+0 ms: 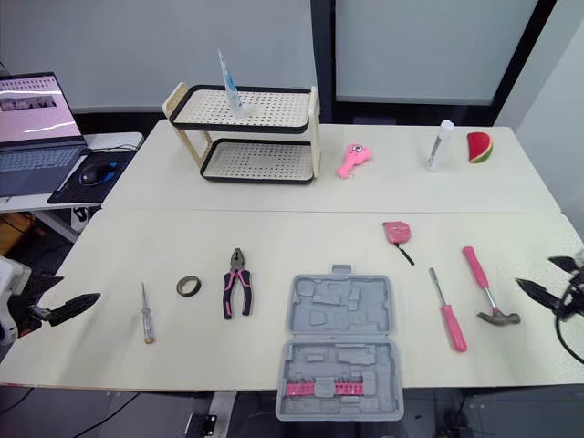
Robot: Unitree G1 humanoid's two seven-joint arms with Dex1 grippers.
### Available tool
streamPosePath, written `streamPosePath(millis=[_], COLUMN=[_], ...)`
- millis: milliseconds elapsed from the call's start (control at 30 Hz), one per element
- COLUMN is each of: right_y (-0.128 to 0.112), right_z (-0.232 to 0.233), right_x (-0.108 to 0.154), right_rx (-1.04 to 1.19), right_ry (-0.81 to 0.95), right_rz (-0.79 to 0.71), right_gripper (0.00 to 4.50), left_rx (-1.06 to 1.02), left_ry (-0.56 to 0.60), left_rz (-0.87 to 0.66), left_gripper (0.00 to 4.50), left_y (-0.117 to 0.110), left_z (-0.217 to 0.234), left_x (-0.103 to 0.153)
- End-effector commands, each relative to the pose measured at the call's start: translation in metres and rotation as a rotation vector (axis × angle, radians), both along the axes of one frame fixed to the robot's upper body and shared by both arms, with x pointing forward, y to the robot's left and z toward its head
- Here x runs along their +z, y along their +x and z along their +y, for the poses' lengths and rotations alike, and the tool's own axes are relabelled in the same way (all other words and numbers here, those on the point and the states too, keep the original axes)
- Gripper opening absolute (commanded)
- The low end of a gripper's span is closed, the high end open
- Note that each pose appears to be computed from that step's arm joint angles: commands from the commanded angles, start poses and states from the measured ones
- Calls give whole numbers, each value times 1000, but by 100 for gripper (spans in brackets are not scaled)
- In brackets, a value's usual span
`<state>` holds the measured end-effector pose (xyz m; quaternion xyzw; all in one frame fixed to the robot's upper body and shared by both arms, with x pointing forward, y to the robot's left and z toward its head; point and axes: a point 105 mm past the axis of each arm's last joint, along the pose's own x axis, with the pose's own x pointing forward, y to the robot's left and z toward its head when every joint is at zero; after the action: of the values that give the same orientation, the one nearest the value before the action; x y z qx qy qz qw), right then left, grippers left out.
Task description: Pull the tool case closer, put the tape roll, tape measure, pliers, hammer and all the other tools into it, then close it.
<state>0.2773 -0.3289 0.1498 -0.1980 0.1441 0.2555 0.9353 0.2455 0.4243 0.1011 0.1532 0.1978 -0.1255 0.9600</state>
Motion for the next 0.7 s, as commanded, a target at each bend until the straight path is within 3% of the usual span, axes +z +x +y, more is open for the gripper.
streamPosePath(millis=[33,167,300,433,633,700], right_y=[10,-3,-22,-34,-26,-25], right_z=[82,177,233,250,250,251], right_x=[25,46,58,53,44,42], right_rx=[253,553,741,824,803,799], right_ry=[49,151,199,179,145,146], right_rz=[-79,-137,-181,-176,-187,-189], right_gripper=[447,447,447,447,447,450], left_rx=[-7,2,6,-8,-164,-239], left_ry=[7,-101,-123,-122,-96,-73], left_rz=[-75,-4,22,21,30,39], left_gripper=[450,450,450,450,450,410], left_y=[-7,-25,-38,-41,-31,-23], left_z=[-5,-17,-29,-43,-80,-94], left_x=[10,2,-2,-1,10,12])
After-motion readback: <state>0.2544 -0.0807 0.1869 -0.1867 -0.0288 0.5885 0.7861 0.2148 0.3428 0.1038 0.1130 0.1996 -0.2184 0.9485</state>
